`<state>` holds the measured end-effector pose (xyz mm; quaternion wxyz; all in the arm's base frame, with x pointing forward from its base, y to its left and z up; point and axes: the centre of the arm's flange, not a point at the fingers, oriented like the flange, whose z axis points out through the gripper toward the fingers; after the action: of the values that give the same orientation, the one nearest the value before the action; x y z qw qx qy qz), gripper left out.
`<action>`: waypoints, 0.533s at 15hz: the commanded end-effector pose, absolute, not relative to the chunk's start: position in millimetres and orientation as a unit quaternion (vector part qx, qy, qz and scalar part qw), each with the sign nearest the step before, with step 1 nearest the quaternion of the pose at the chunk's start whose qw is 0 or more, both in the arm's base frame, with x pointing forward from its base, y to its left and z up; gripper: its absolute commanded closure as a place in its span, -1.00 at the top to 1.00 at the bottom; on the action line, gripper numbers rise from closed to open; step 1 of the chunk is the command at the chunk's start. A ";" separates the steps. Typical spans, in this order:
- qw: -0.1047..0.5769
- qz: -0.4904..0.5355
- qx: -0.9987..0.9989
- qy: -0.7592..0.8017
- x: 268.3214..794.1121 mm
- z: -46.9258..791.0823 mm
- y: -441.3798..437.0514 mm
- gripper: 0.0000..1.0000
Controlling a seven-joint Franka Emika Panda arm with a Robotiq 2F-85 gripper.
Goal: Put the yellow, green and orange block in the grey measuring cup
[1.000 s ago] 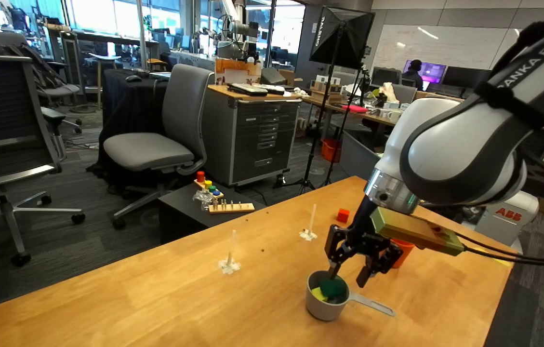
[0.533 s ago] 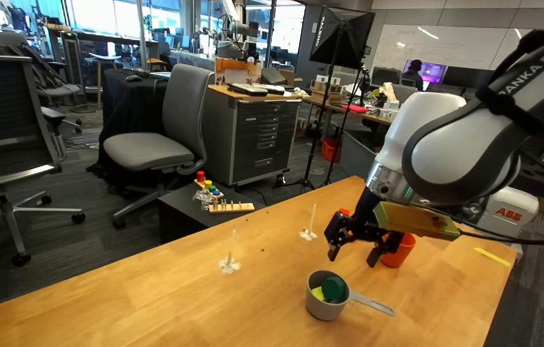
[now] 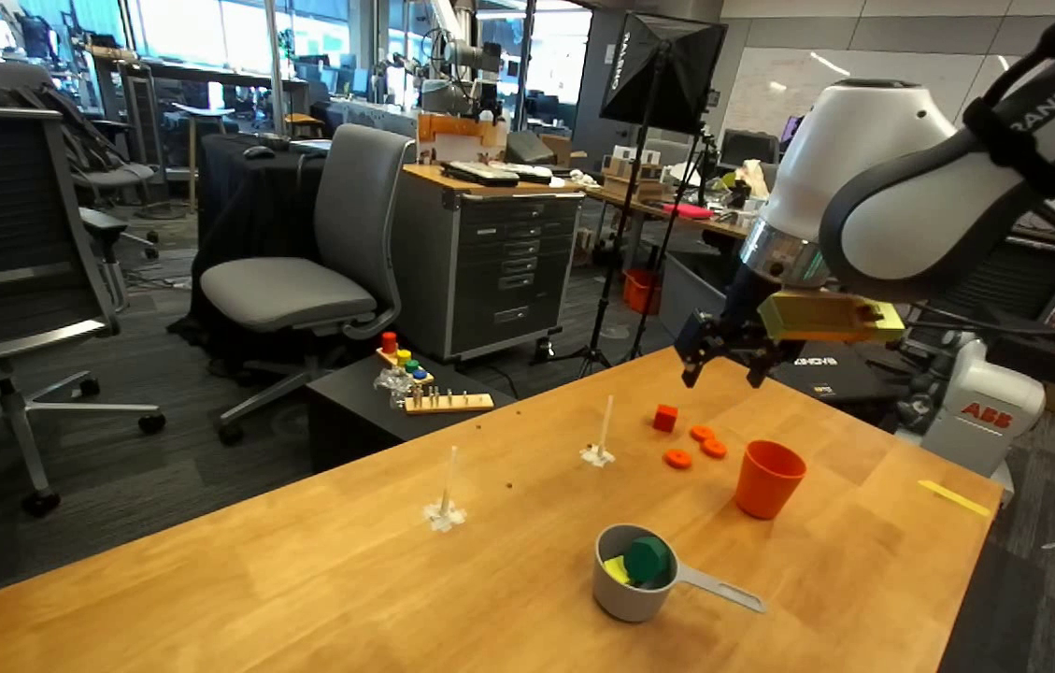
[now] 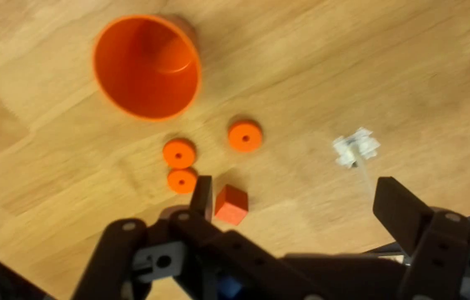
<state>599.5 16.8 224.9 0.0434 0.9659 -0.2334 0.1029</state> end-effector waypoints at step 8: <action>0.058 0.125 0.950 -0.279 618.7 201.2 0.4 1.00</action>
<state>603.6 0.3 218.9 0.0589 0.9622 -0.2463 0.1003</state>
